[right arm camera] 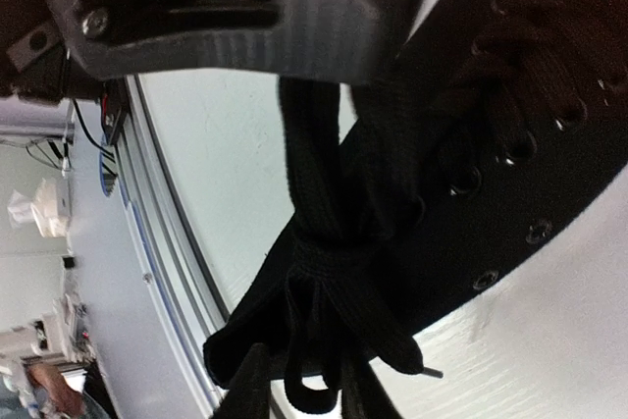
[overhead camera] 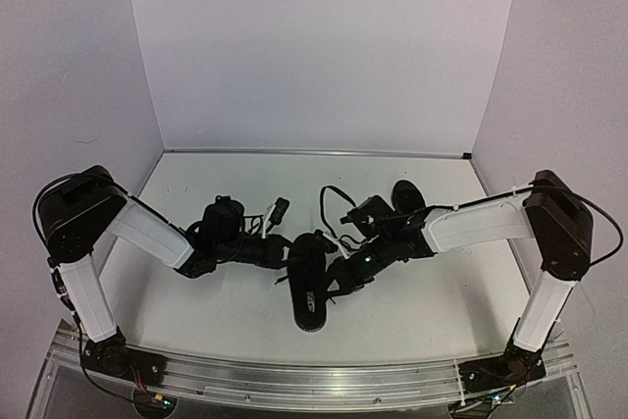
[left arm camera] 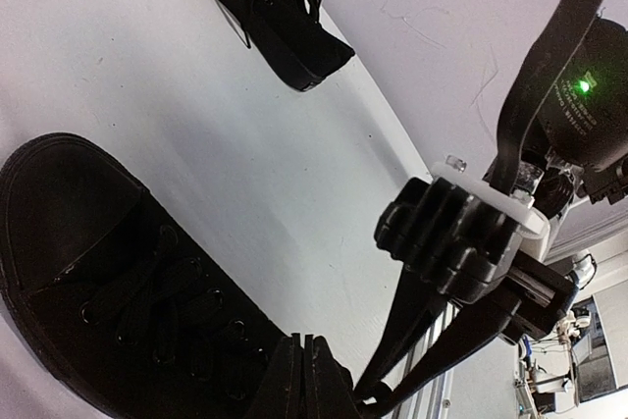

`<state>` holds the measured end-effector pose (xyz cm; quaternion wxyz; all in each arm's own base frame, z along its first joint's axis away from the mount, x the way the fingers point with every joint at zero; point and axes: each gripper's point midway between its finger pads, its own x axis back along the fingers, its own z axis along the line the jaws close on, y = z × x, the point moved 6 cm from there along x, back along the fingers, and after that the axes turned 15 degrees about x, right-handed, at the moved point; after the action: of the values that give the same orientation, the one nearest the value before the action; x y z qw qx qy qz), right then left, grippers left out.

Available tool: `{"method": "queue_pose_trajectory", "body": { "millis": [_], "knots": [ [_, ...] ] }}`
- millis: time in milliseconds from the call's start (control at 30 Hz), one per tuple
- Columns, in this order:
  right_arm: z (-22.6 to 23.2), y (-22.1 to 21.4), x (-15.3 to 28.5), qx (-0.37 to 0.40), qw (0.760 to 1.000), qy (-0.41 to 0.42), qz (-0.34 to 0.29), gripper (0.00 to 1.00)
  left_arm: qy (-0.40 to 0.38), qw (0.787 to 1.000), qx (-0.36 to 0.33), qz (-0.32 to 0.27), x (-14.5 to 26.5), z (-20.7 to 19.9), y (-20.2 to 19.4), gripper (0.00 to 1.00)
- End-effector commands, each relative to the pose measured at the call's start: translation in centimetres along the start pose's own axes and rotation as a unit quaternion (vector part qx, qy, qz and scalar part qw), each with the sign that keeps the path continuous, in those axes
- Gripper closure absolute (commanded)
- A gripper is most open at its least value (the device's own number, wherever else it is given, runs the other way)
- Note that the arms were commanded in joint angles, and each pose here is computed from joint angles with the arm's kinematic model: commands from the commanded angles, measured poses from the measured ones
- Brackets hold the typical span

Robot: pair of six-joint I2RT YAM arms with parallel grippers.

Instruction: Tie the shoes

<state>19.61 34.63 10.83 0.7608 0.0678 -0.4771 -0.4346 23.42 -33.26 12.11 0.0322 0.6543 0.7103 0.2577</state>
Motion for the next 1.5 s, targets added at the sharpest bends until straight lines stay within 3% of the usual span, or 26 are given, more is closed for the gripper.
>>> {"method": "queue_pose_trajectory", "body": {
  "millis": [0,500,1000,1467],
  "knots": [
    [0.2,0.5,0.1,0.018,1.0,-0.014,0.005,1.0,0.019,0.999,0.012,-0.025,0.3,0.0,0.5,1.0],
    [0.4,-1.7,1.1,0.004,0.999,-0.028,0.022,1.0,0.072,0.996,0.028,-0.045,0.9,1.1,0.8,1.0],
    [0.4,-2.9,1.0,0.001,0.999,-0.028,0.042,1.0,0.129,0.99,-0.035,-0.034,2.1,1.5,1.7,1.0],
    [0.4,-4.5,1.0,-0.003,0.998,-0.029,0.061,1.0,0.146,0.988,-0.046,-0.032,2.4,2.4,2.5,1.0]
  ]
}}
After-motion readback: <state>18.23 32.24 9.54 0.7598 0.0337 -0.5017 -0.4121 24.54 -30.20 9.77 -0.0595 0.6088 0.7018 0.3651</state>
